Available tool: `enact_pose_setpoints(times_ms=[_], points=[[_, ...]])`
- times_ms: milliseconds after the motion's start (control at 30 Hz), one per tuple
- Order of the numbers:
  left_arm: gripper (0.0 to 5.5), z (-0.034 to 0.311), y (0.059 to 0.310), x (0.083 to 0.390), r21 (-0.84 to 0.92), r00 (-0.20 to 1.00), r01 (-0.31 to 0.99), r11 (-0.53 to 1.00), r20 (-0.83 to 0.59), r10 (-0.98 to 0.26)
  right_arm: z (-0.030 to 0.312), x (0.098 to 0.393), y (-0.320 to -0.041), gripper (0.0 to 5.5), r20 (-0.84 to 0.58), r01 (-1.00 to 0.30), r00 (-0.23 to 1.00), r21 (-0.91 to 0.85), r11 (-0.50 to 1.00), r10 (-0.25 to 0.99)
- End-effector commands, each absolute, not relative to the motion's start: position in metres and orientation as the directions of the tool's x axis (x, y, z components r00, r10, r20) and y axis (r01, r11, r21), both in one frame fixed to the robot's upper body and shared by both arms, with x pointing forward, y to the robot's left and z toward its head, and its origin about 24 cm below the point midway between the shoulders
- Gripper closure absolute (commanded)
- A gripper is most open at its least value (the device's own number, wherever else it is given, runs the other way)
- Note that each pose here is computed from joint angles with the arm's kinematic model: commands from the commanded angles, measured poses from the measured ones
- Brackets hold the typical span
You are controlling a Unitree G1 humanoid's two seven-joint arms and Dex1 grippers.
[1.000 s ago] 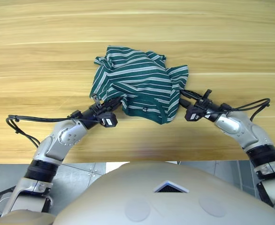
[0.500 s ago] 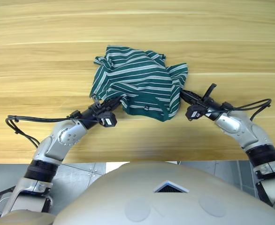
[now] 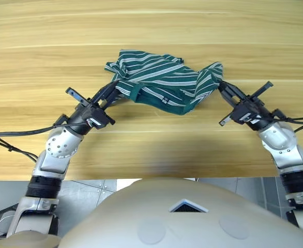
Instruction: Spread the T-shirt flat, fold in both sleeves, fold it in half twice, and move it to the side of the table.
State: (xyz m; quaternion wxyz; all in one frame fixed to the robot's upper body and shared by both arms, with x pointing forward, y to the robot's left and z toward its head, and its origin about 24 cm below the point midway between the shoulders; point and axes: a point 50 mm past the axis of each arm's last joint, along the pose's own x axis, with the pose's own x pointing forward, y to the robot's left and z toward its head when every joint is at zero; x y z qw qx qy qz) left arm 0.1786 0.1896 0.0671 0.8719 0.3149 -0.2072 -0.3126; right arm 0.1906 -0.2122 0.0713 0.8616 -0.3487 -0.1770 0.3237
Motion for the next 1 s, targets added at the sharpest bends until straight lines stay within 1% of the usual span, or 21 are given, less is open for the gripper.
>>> enact_pose_setpoints(times_ms=[33, 100, 167, 233, 267, 300, 367, 400, 500, 567, 600, 633, 667, 733, 767, 800, 867, 900, 933, 967, 1000], points=[[5.5, 0.082, 0.186, 0.162, 0.601, 0.662, 0.436, 0.67, 0.291, -0.691, 0.105, 0.164, -0.211, 5.49, 0.263, -0.484, 0.637, -0.596, 0.641, 0.725], [5.5, 0.089, 0.187, 0.154, 0.553, 0.628, 0.453, 0.7, 0.36, -0.69, 0.118, 0.154, -0.211, 5.49, 0.354, -0.511, 0.593, -0.529, 0.677, 0.723], [5.5, 0.099, 0.187, 0.153, 0.521, 0.573, 0.47, 0.713, 0.435, -0.695, 0.131, 0.152, -0.21, 5.49, 0.443, -0.537, 0.541, -0.473, 0.698, 0.715], [5.5, 0.114, 0.185, 0.164, 0.499, 0.496, 0.482, 0.72, 0.522, -0.694, 0.144, 0.161, -0.208, 5.49, 0.536, -0.567, 0.473, -0.422, 0.707, 0.699], [5.5, 0.119, 0.187, 0.175, 0.489, 0.482, 0.469, 0.736, 0.557, -0.677, 0.148, 0.171, -0.208, 5.49, 0.567, -0.575, 0.453, -0.404, 0.712, 0.688], [5.5, 0.123, 0.193, 0.194, 0.473, 0.506, 0.431, 0.768, 0.578, -0.64, 0.151, 0.188, -0.209, 5.49, 0.591, -0.568, 0.457, -0.381, 0.729, 0.665], [5.5, 0.128, 0.203, 0.241, 0.446, 0.587, 0.342, 0.827, 0.585, -0.559, 0.154, 0.232, -0.208, 5.49, 0.599, -0.505, 0.526, -0.351, 0.788, 0.604], [5.5, 0.129, 0.205, 0.26, 0.445, 0.624, 0.304, 0.842, 0.575, -0.529, 0.154, 0.25, -0.208, 5.49, 0.591, -0.467, 0.57, -0.338, 0.817, 0.57], [5.5, 0.132, 0.207, 0.316, 0.48, 0.754, 0.176, 0.86, 0.496, -0.431, 0.15, 0.307, -0.202, 5.49, 0.515, -0.316, 0.701, -0.396, 0.862, 0.493], [5.5, 0.148, 0.2, 0.355, 0.571, 0.82, 0.095, 0.815, 0.42, -0.39, 0.161, 0.354, -0.198, 5.49, 0.456, -0.135, 0.816, -0.447, 0.884, 0.355], [5.5, 0.161, 0.196, 0.377, 0.621, 0.867, 0.033, 0.783, 0.372, -0.332, 0.174, 0.378, -0.197, 5.49, 0.429, -0.026, 0.87, -0.454, 0.89, 0.244], [5.5, 0.177, 0.193, 0.394, 0.642, 0.901, -0.013, 0.767, 0.34, -0.269, 0.188, 0.395, -0.196, 5.49, 0.408, 0.079, 0.903, -0.465, 0.882, 0.134], [5.5, 0.189, 0.19, 0.405, 0.652, 0.923, -0.05, 0.756, 0.32, -0.214, 0.199, 0.405, -0.196, 5.49, 0.401, 0.156, 0.915, -0.477, 0.865, 0.056], [5.5, 0.227, 0.186, 0.419, 0.67, 0.927, -0.192, 0.717, 0.364, -0.093, 0.232, 0.415, -0.197, 5.49, 0.463, 0.338, 0.88, -0.45, 0.826, -0.108], [5.5, 0.255, 0.189, 0.42, 0.65, 0.888, -0.324, 0.687, 0.46, -0.016, 0.253, 0.415, -0.2, 5.49, 0.53, 0.43, 0.828, -0.386, 0.816, -0.186], [5.5, 0.283, 0.197, 0.416, 0.591, 0.812, -0.473, 0.653, 0.58, 0.064, 0.272, 0.412, -0.205, 5.49, 0.6, 0.507, 0.76, -0.308, 0.805, -0.249], [5.5, 0.313, 0.213, 0.404, 0.48, 0.65, -0.677, 0.557, 0.746, 0.147, 0.287, 0.404, -0.212, 5.49, 0.691, 0.578, 0.665, -0.233, 0.782, -0.285], [5.5, 0.315, 0.22, 0.4, 0.45, 0.601, -0.726, 0.52, 0.783, 0.161, 0.285, 0.402, -0.215, 5.49, 0.714, 0.588, 0.647, -0.242, 0.772, -0.269], [5.5, 0.305, 0.227, 0.398, 0.466, 0.595, -0.74, 0.485, 0.789, 0.15, 0.273, 0.4, -0.217, 5.49, 0.718, 0.579, 0.658, -0.286, 0.764, -0.229], [5.5, 0.292, 0.231, 0.398, 0.497, 0.613, -0.733, 0.465, 0.778, 0.135, 0.261, 0.399, -0.218, 5.49, 0.714, 0.562, 0.675, -0.336, 0.756, -0.184], [5.5, 0.267, 0.234, 0.399, 0.567, 0.662, -0.698, 0.438, 0.743, 0.093, 0.242, 0.395, -0.221, 5.49, 0.699, 0.532, 0.703, -0.397, 0.748, -0.13]])
